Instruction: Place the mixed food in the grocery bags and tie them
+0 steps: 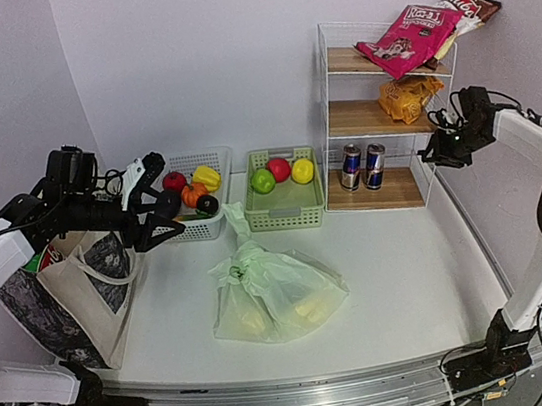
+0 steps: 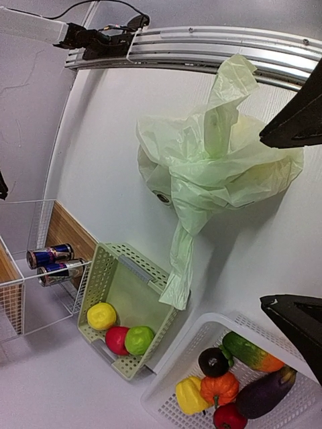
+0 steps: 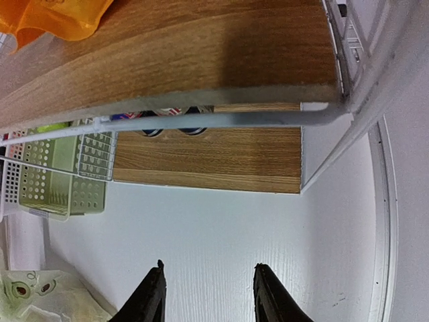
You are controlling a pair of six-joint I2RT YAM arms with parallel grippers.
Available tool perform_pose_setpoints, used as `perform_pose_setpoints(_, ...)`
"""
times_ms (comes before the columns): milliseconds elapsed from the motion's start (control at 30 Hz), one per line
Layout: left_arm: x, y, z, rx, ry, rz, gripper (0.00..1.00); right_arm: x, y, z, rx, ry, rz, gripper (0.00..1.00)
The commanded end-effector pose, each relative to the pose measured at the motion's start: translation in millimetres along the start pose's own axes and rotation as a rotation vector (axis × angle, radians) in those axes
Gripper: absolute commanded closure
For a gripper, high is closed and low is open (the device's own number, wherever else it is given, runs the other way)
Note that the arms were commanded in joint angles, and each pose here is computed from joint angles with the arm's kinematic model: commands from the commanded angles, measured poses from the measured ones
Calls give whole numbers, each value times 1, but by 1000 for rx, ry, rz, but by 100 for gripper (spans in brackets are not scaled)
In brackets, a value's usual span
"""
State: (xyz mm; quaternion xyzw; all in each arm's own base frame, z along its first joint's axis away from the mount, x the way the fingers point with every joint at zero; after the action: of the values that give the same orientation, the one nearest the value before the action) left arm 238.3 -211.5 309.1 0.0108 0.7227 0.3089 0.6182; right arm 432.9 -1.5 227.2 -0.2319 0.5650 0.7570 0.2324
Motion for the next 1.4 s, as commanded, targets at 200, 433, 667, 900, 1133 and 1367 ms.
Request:
perform_pose_setpoints(200,-9,0,17,-53,-31,-21,26,-31,2,-32,43,-124,-71,55)
perform_pose_setpoints(433,-3,1,20,-72,16,-25,26,-11,10,-13,-69,-122,-46,55)
perform_pose_setpoints(667,10,9,30,-154,117,-81,26,41,46,19,-151,-42,-46,50)
perform_pose_setpoints(900,39,14,58,-363,248,-192,25,110,83,32,-116,24,-127,48)
perform_pose_setpoints(1133,86,25,76,-568,450,-270,13,185,93,4,131,27,-238,43)
perform_pose_setpoints(1367,133,38,82,-725,429,-227,1,217,98,-16,275,-7,-405,41)
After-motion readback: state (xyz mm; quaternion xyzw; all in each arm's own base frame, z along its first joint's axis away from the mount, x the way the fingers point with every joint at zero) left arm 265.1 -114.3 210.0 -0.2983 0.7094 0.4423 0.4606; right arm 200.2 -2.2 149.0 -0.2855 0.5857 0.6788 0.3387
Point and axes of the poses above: each gripper's point midway between its finger pads, its own y axis back along the fingers, its own z axis along the line the jaws close on, x = y × z, the point moved 3 cm from there along y, back along the fingers, and after that the axes turned 8 degrees about y, right-handed, at the moved point
